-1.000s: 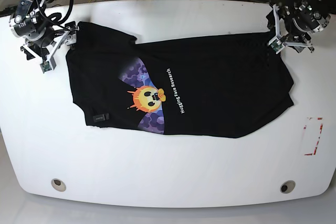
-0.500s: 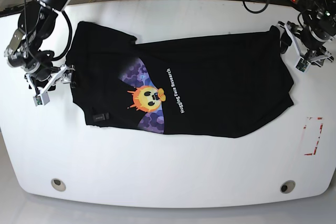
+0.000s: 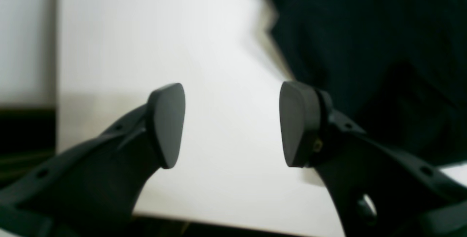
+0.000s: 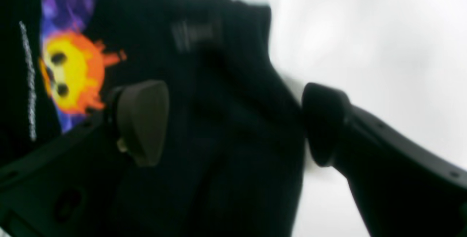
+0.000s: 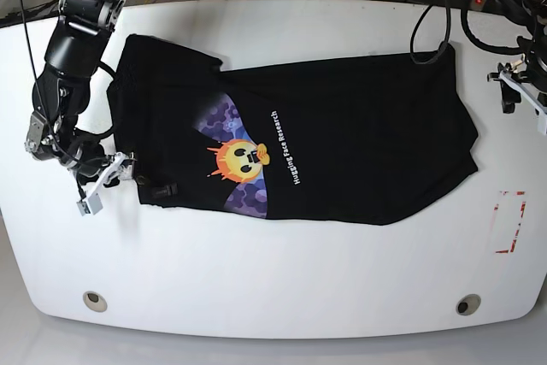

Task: Fold the T-shirt properly
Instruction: 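Release the shirt and raise both grippers, then move the right gripper to the shirt's side edge and the left gripper toward the hem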

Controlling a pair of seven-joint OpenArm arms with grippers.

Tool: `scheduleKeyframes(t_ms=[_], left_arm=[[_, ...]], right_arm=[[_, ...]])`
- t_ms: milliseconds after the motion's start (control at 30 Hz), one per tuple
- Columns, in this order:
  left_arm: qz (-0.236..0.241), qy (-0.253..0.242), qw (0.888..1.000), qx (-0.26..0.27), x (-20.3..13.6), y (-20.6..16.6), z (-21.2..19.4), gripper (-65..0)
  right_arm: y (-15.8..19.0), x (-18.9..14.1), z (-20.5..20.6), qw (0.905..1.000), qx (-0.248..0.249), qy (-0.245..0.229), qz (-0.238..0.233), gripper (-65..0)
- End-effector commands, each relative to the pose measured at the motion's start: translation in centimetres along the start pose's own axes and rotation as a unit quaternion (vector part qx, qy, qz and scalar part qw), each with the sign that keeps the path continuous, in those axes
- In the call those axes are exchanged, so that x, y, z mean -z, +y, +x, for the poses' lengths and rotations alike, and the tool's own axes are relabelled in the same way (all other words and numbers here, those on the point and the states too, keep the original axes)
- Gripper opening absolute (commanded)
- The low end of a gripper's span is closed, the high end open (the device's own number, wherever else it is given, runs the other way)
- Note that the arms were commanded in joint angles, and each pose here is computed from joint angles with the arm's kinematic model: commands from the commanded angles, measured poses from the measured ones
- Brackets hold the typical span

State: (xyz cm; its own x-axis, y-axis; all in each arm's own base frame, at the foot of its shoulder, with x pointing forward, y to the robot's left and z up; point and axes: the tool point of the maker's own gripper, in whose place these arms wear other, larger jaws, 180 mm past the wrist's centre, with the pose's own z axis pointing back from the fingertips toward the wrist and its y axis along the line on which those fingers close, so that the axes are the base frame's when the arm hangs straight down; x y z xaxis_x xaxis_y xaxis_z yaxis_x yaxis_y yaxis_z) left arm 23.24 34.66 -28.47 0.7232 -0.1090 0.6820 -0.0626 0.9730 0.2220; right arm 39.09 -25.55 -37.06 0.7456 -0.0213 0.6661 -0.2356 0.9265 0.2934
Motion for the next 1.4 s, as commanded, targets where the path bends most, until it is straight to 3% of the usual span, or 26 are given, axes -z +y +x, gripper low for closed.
scheduleKeyframes(t_ms=[0, 400, 500, 667, 733, 933, 1100, 1200, 1367], left_arm=[[0.017, -0.019, 1.000, 0.001, -0.4, 0.9, 1.3, -27.2], [0.056, 0.004, 0.998, 0.007, -0.5, 2.5, 0.8, -27.2], [0.056, 0.004, 0.998, 0.008, -0.5, 2.5, 0.9, -27.2], [0.045, 0.017, 0.999, -0.001, 0.3, 2.3, 0.0, -27.2], [0.042, 0.026, 0.999, -0.004, 0.6, 2.3, -0.5, -27.2], [0.040, 0.047, 0.998, -0.018, 2.6, 2.4, -0.5, -25.3], [0.005, 0.050, 0.997, -0.055, 5.0, 1.4, -0.1, -10.3], [-0.016, 0.046, 0.994, -0.097, 6.5, 0.2, 0.5, -6.1], [-0.062, 0.035, 0.992, -0.107, 8.7, -1.5, 2.3, -5.1]], right_arm=[[-1.2, -0.1, 1.6, 0.9998, 0.004, -0.020, -0.004, -11.1], [2.3, 3.5, 0.5, 0.9992, -0.010, -0.001, 0.039, -13.0], [2.7, 3.8, 0.5, 0.9990, -0.008, -0.004, 0.043, -24.6], [2.7, 3.8, 0.5, 0.9990, -0.008, -0.010, 0.043, -55.6], [2.5, 3.7, 0.5, 0.9991, -0.009, -0.009, 0.041, -64.7], [2.3, 2.7, -0.6, 0.9990, -0.030, 0.007, 0.032, -65.0], [3.6, 1.6, -1.1, 0.9969, -0.072, 0.001, 0.030, -65.0], [4.0, 1.4, -1.3, 0.9963, -0.080, -0.001, 0.031, -65.0], [4.0, 1.4, -1.4, 0.9964, -0.079, 0.000, 0.031, -65.0]])
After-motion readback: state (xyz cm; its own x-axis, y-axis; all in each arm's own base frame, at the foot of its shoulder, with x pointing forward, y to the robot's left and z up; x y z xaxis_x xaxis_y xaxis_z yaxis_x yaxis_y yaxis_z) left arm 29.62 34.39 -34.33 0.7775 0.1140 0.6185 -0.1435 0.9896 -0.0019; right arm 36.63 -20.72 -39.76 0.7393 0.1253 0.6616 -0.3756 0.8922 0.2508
